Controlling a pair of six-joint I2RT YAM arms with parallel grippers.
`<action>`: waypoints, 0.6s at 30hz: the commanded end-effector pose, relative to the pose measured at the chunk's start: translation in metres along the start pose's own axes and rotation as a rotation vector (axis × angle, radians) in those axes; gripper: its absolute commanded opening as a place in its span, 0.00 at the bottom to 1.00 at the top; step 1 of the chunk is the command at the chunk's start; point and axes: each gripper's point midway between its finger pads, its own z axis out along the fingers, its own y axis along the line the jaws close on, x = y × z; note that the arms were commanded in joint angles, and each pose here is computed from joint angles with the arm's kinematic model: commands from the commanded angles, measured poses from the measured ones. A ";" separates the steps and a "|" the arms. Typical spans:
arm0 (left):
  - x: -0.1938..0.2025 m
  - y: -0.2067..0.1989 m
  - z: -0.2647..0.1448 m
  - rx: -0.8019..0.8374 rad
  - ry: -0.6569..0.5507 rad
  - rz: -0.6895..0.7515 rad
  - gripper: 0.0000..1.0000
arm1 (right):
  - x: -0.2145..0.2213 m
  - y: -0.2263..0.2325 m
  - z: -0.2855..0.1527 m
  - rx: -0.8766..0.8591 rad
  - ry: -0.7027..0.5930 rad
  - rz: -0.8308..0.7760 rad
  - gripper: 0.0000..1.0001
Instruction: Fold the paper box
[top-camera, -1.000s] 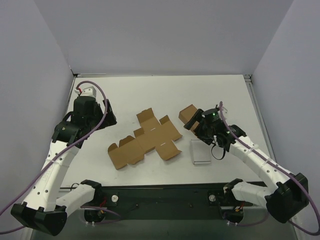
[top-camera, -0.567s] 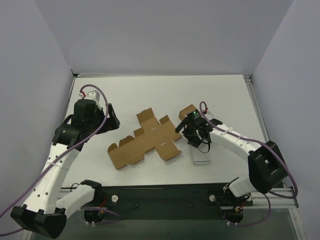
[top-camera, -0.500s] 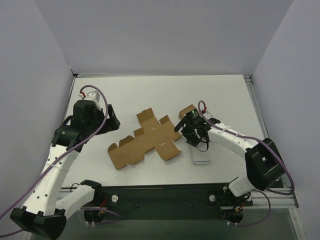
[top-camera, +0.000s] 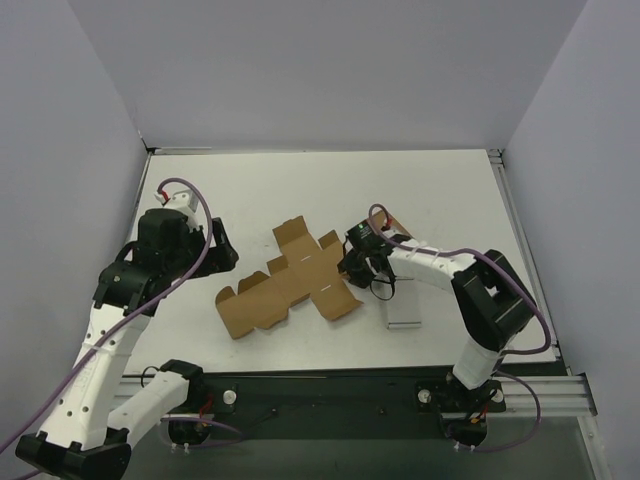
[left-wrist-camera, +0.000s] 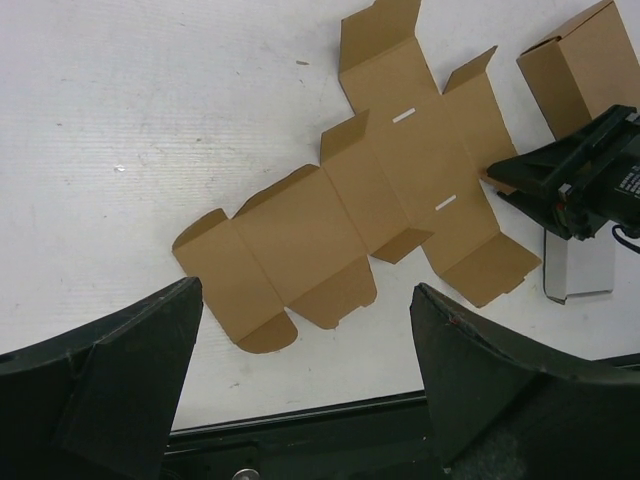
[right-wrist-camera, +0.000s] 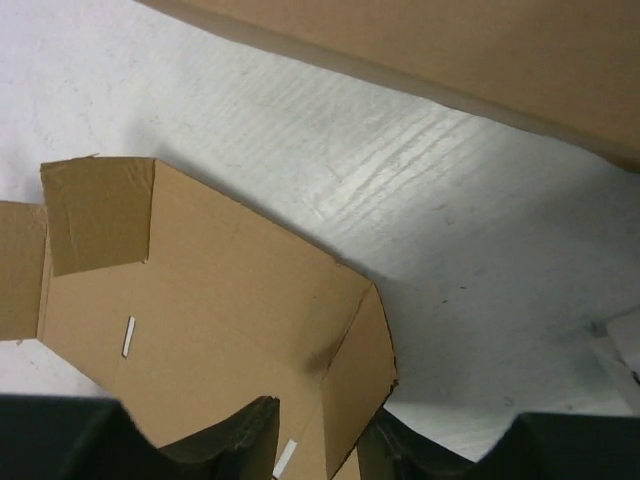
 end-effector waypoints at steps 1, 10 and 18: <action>-0.007 -0.012 -0.013 0.073 -0.029 0.025 0.95 | -0.012 0.017 0.003 -0.019 -0.051 -0.057 0.29; -0.012 -0.035 -0.012 0.212 -0.043 0.096 0.97 | -0.023 0.073 -0.030 -0.286 -0.068 -0.326 0.00; -0.023 -0.041 0.007 0.245 -0.053 0.142 0.97 | -0.023 0.106 -0.111 -0.585 -0.067 -0.489 0.00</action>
